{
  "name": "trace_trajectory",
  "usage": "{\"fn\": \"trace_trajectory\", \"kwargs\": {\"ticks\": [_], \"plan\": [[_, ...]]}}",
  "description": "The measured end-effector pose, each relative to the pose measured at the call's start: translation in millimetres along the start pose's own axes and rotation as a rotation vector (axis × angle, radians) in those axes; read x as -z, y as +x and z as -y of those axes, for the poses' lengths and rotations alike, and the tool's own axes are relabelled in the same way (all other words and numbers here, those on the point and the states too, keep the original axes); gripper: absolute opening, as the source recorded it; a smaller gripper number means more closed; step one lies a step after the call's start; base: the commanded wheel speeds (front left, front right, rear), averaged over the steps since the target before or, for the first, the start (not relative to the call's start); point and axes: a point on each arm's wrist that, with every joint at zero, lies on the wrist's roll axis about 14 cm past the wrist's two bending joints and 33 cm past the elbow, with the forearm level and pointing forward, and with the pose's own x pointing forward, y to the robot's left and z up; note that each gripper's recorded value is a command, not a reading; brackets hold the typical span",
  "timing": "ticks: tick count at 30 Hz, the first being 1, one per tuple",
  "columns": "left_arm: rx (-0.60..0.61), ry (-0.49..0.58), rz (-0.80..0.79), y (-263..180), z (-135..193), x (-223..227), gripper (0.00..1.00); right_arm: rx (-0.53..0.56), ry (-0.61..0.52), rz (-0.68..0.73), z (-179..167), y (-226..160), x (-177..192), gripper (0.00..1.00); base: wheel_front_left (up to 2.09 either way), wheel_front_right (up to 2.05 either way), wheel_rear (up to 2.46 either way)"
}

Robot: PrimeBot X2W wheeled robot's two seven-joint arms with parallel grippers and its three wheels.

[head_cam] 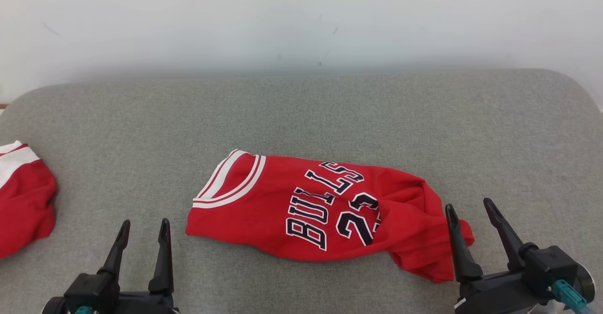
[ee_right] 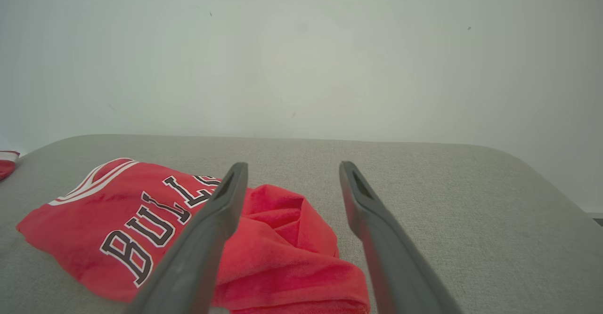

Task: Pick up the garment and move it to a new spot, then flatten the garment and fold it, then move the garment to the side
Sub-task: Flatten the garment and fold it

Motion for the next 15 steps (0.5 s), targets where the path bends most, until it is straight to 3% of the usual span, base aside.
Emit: {"fn": "trace_trajectory", "kwargs": {"ticks": [11, 15], "plan": [[0.005, 0.012, -0.01, -2.0, 1.2, 1.6, 1.0, -0.004, -0.003, -0.007, -1.5, 0.3, 1.5, 1.0, 0.0, 0.0, 0.0], [0.082, 0.018, -0.055, 3.8, 16.1, 8.1, 1.0, -0.008, -0.001, -0.017, -2.2, 1.6, 4.4, 1.0, 0.0, 0.0, 0.0]]}}
